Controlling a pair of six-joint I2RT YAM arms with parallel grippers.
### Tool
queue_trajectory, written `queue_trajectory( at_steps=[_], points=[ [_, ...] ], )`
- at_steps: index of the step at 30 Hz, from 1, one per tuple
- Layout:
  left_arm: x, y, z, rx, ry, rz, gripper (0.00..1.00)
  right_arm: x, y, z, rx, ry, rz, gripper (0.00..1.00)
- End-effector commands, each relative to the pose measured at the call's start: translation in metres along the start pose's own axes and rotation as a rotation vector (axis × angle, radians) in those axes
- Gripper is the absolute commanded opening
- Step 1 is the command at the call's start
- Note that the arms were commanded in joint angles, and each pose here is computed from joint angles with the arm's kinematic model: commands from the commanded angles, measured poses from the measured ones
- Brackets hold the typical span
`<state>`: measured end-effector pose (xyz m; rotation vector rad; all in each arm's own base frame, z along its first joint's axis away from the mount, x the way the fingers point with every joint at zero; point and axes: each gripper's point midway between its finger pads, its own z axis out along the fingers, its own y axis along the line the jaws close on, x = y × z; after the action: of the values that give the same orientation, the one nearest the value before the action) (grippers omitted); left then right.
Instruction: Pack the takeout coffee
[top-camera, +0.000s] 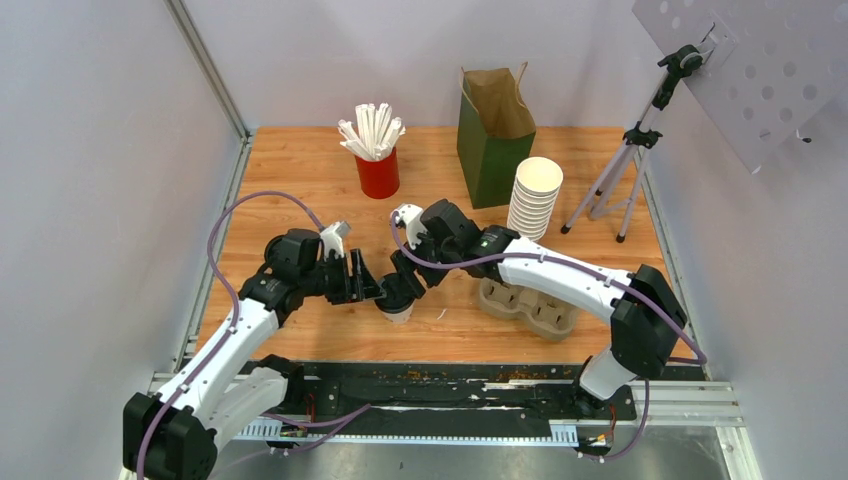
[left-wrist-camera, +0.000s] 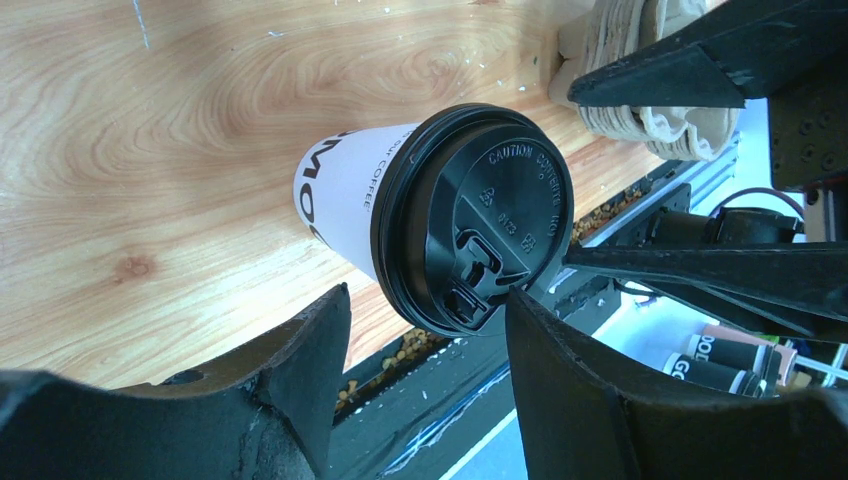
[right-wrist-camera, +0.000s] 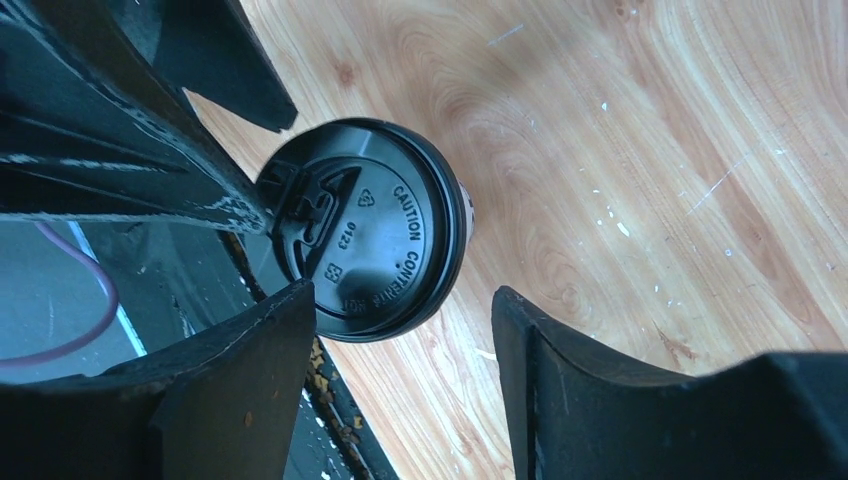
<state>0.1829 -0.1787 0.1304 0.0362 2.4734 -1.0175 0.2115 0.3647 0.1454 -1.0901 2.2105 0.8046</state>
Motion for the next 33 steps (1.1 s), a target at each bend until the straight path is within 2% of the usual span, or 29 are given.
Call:
queue_trajectory(
  at_steps=[1, 7, 17, 24, 30, 33],
  points=[
    [-0.023, -0.013, -0.006, 0.017, -0.089, 0.035, 0.66, -0.036, 0.014, -0.023, -0.007, -0.085, 0.038, 0.63],
    [-0.029, -0.004, -0.004, -0.032, -0.115, 0.039, 0.60, -0.041, 0.022, -0.020, -0.034, -0.067, 0.128, 0.52],
    [-0.020, 0.000, 0.003, -0.017, -0.086, 0.023, 0.53, -0.022, 0.019, -0.005, -0.014, 0.006, 0.240, 0.45],
    [-0.012, -0.002, 0.008, 0.028, -0.071, -0.011, 0.47, 0.000, 0.015, 0.002, 0.017, 0.067, 0.268, 0.41],
    [-0.005, 0.003, 0.011, 0.022, -0.057, -0.028, 0.44, 0.015, 0.011, 0.003, 0.042, 0.091, 0.262, 0.31],
    [-0.005, 0.005, 0.012, 0.013, -0.055, -0.035, 0.44, 0.021, 0.007, 0.005, 0.057, 0.098, 0.257, 0.29]
  ],
)
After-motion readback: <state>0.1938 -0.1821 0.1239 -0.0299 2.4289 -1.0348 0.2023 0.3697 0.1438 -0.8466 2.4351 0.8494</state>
